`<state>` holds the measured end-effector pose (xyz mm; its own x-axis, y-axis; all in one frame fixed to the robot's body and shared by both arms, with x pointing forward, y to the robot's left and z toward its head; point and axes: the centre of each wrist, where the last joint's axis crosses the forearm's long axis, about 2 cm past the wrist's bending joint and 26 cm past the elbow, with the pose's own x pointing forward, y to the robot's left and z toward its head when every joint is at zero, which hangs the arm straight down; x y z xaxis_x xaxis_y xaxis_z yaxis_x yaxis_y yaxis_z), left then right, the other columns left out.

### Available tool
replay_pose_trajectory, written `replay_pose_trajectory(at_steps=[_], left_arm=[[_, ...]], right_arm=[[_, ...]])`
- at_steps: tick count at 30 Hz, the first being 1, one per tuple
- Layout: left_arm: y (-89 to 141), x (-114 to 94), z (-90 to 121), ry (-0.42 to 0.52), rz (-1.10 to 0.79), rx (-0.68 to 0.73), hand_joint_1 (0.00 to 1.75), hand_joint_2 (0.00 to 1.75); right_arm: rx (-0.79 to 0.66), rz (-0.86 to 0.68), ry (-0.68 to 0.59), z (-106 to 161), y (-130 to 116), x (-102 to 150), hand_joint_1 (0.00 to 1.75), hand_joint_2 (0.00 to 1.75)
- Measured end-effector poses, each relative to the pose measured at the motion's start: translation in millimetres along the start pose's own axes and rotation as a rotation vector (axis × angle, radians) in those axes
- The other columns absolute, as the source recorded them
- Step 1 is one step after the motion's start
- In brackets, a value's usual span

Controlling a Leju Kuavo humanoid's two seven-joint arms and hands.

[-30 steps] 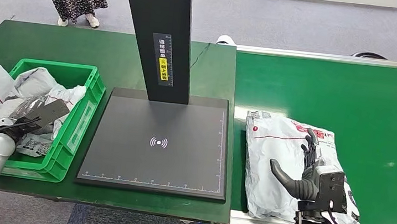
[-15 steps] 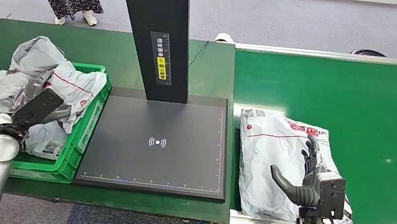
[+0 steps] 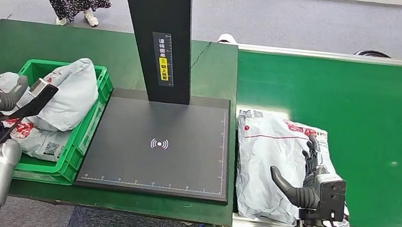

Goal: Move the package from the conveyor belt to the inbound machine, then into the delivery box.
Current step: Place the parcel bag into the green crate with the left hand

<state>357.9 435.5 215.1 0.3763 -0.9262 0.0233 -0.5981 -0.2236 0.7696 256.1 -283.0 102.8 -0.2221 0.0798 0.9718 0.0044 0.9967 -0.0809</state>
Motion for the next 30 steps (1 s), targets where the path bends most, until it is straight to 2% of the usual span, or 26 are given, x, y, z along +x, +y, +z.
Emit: replay_pose_trajectory(at_steps=[4, 6, 9, 12, 15, 18, 22, 25, 30], left_arm=[[-29, -10, -17, 0.206, -0.165, -0.313, 0.00, 1.75], [-44, -19, -19, 0.278, -0.246, -0.473, 0.00, 1.75], [-60, -34, -14, 0.313, -0.301, -0.633, 0.00, 1.75], [-67, -46, -10, 0.322, -0.275, -0.677, 0.00, 1.75], [-69, -53, -4, 0.311, -0.192, -0.598, 0.00, 1.75], [-64, -58, 4, 0.241, -0.040, -0.369, 0.00, 1.75], [-42, -59, 12, 0.103, 0.165, -0.073, 0.00, 1.75], [-30, -54, 17, 0.043, 0.282, 0.033, 0.00, 1.75], [-16, -34, 24, 0.014, 0.490, 0.165, 0.00, 1.75]], right_arm=[[0.005, 0.008, -0.002, 0, 0, 0, 0.00, 1.75], [0.014, 0.009, -0.005, -1, 0, 0, 0.00, 1.75], [0.023, 0.014, -0.010, -3, 0, 1, 0.00, 1.75], [0.030, 0.017, -0.011, -5, 1, 2, 0.00, 1.75], [0.042, 0.021, -0.006, -5, 3, 3, 0.00, 1.75], [0.048, 0.021, -0.005, -5, 5, 3, 0.00, 1.75], [0.053, 0.017, -0.008, -6, 7, 4, 0.00, 1.75], [0.050, 0.012, -0.012, -7, 9, 4, 0.00, 1.75], [0.041, 0.006, -0.016, -7, 9, 3, 0.00, 1.75]])
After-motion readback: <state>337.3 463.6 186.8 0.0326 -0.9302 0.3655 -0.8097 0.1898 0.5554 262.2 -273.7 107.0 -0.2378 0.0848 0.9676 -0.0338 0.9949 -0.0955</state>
